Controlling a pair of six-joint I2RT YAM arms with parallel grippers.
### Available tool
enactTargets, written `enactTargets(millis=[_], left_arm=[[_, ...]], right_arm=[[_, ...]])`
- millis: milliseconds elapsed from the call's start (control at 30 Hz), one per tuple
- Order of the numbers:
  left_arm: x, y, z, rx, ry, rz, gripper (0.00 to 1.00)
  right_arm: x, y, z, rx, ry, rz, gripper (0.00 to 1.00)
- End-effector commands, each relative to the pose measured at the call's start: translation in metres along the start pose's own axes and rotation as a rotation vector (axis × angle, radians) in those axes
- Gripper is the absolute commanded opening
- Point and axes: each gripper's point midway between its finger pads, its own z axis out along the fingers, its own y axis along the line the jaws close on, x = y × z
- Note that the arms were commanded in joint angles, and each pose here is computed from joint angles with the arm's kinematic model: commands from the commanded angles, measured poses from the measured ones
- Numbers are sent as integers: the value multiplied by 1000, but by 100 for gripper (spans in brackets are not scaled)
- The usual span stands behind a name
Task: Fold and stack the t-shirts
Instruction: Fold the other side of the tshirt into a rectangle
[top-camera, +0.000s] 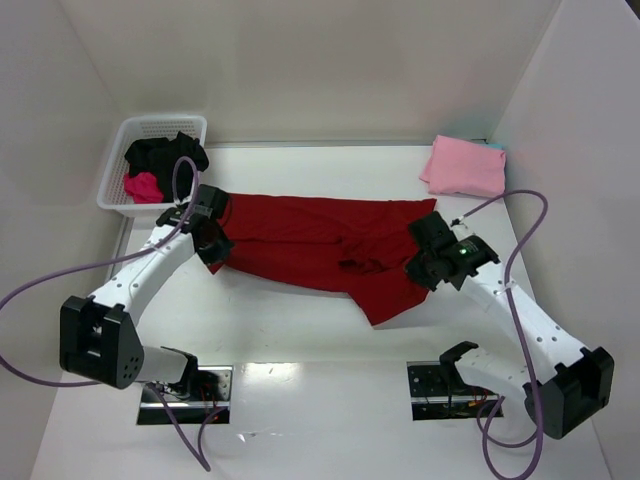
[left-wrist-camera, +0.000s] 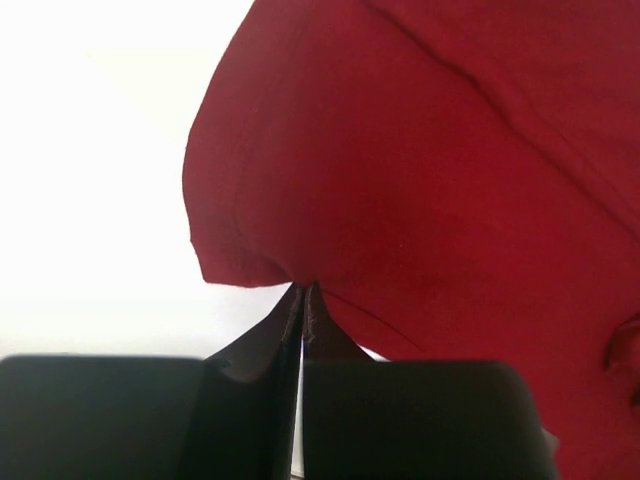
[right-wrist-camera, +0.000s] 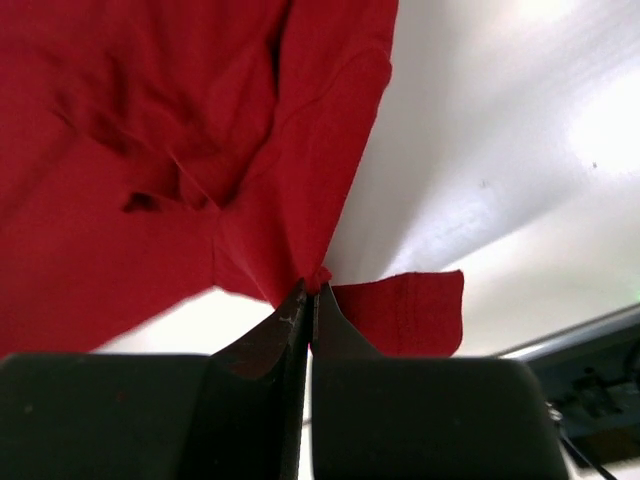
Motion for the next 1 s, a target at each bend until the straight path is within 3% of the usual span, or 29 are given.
enactTargets(millis=[0, 400, 967], left_arm=[[-11, 5, -12, -21, -38, 58, 0], [-60, -31, 1, -32, -136, 154, 0], [-123, -62, 56, -24, -185, 176, 0]], right_arm=[[-38, 16, -20, -81, -112, 107, 0], [-104, 46, -30, -224, -279, 225, 0], [-154, 79, 17, -226, -340, 255, 1]])
